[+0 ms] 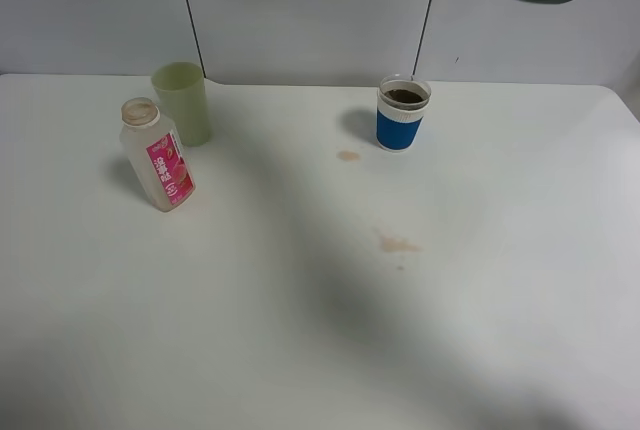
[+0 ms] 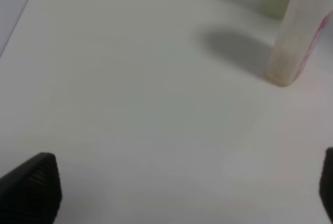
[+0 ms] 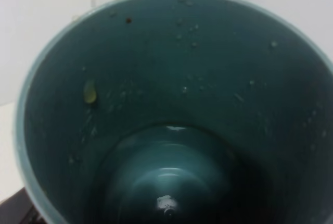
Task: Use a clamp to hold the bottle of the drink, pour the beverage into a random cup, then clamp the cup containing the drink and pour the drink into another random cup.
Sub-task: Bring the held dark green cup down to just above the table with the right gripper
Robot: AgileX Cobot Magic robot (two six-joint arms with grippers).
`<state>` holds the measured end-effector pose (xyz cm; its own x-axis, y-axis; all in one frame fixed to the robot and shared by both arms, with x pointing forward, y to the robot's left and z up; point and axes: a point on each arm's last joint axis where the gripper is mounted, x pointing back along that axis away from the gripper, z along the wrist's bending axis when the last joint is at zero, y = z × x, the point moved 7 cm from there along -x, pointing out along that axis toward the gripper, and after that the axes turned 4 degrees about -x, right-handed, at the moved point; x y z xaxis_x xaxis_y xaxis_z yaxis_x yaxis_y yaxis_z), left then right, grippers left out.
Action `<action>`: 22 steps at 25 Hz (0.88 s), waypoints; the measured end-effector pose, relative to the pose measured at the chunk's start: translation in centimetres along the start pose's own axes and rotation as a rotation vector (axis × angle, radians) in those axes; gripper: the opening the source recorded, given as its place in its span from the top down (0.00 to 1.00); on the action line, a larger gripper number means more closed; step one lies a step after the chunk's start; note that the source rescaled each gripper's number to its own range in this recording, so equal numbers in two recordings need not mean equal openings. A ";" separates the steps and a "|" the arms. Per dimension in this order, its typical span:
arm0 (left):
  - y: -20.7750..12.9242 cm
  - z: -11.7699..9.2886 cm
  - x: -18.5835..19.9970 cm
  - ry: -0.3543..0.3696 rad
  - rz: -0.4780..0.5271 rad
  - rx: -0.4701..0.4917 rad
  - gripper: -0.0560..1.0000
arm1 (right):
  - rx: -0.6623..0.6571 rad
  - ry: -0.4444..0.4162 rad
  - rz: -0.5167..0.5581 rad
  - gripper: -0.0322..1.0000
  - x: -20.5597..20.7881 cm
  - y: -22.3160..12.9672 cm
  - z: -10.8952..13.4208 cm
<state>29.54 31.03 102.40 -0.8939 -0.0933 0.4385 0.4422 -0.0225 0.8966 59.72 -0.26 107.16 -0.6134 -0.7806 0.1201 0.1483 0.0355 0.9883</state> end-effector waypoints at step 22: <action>0.0 0.0 0.0 0.000 0.000 0.000 0.00 | 0.105 -0.094 0.280 0.97 -4.6 -16.4 1.4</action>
<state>29.54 31.03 102.40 -0.8939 -0.0933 0.4385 0.4422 -0.0225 0.8966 59.04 3.64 90.53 -0.6302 -0.6703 0.3920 0.2434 0.3089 0.9194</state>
